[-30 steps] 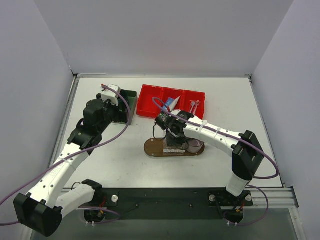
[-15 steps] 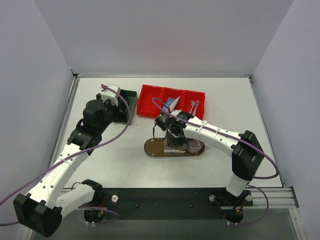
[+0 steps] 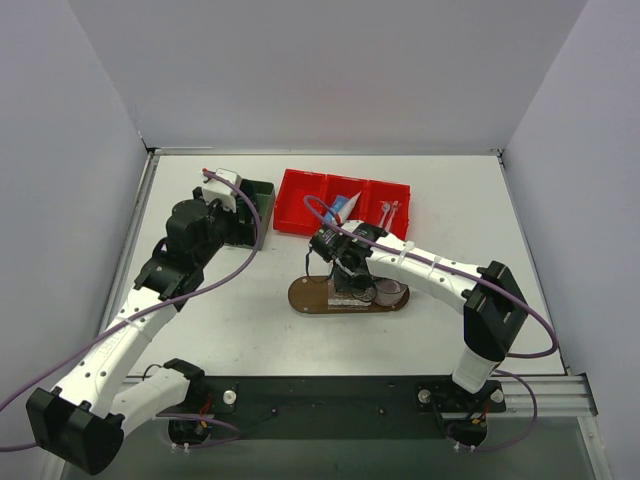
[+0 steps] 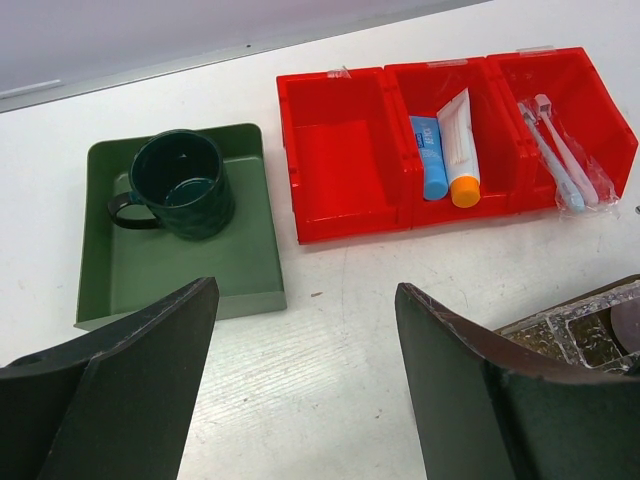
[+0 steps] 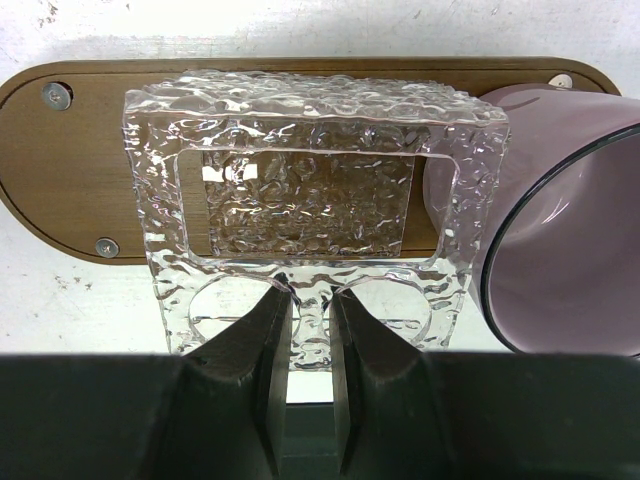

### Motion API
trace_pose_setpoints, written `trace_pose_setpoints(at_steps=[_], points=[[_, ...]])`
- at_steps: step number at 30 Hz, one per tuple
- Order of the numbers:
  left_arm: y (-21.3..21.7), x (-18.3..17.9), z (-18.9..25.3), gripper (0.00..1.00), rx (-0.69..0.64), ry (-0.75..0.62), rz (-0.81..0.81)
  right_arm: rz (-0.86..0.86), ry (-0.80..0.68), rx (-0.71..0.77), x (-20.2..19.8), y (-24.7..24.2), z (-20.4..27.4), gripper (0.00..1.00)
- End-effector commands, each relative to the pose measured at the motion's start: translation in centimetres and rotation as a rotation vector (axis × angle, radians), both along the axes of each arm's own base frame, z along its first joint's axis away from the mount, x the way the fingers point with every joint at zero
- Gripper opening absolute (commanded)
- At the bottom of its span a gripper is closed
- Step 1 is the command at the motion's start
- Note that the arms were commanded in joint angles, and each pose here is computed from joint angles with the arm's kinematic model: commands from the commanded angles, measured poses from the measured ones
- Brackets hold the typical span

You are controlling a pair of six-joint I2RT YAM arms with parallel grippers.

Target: Prepare toiletry sets of a toothbrush and toothpaste on the tray

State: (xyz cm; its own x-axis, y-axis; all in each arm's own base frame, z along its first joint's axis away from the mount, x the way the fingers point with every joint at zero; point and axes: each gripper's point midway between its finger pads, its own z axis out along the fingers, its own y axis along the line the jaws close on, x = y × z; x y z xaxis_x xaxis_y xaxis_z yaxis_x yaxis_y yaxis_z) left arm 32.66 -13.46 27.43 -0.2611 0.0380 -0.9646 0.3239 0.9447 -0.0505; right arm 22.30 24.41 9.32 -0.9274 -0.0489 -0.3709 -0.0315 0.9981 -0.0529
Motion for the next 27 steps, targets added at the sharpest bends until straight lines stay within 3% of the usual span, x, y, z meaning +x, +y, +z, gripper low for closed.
trace_pose_setpoints(at_steps=[1, 15, 27], points=[[0.1, -0.2, 1.7, 0.82, -0.018, -0.046, 0.002, -0.007, 0.016, -0.077, -0.6, -1.6, -0.6, 0.06], [0.0, -0.3, 1.8, 0.82, -0.016, -0.052, -0.002, -0.004, 0.010, -0.085, -0.4, -1.7, -0.2, 0.28], [0.0, -0.3, 1.8, 0.82, -0.015, -0.050, -0.002, -0.011, -0.040, -0.050, 0.3, -1.3, 1.6, 0.36]])
